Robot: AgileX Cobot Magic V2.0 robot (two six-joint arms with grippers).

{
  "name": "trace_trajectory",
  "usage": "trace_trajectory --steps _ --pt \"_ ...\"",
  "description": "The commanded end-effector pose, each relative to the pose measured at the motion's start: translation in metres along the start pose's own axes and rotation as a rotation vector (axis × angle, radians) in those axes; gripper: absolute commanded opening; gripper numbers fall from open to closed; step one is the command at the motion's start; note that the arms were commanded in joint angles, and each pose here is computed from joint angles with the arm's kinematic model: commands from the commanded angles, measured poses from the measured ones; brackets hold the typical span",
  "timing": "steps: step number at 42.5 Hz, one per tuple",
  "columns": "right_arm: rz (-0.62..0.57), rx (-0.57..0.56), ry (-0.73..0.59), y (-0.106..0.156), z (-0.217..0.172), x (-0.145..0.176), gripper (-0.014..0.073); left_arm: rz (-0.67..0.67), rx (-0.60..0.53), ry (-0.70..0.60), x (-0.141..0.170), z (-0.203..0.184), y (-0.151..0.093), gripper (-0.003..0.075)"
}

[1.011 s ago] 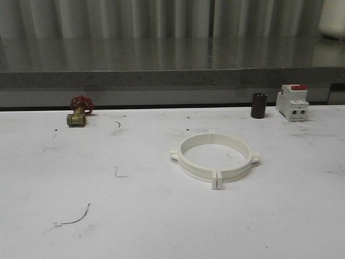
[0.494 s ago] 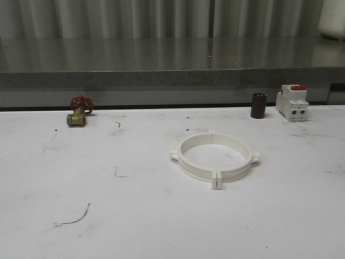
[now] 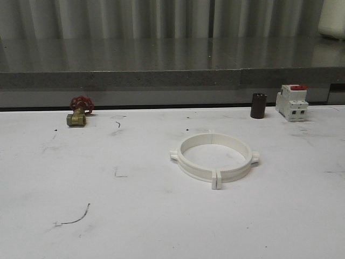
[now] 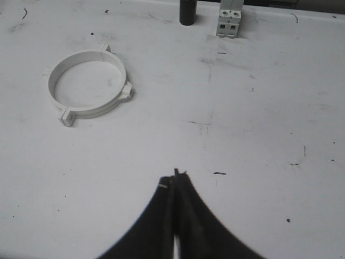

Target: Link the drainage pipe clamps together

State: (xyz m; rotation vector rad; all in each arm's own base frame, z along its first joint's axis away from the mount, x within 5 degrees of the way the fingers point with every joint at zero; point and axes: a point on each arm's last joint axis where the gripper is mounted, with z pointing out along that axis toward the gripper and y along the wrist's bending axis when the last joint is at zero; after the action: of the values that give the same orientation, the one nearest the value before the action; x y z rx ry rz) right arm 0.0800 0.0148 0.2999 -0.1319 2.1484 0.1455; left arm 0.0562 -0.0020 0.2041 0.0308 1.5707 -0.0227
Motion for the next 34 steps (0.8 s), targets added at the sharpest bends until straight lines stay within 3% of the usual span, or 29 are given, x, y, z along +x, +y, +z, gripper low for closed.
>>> trace_trajectory --steps 1,34 --pt "0.000 0.000 -0.091 0.0004 -0.0045 -0.0133 -0.0119 -0.013 -0.002 -0.078 -0.0010 -0.0002 0.0002 -0.0020" --pt "-0.003 0.004 -0.105 -0.0001 -0.0054 -0.0089 -0.0119 -0.013 -0.002 -0.078 -0.0010 -0.0002 0.0002 -0.0020"
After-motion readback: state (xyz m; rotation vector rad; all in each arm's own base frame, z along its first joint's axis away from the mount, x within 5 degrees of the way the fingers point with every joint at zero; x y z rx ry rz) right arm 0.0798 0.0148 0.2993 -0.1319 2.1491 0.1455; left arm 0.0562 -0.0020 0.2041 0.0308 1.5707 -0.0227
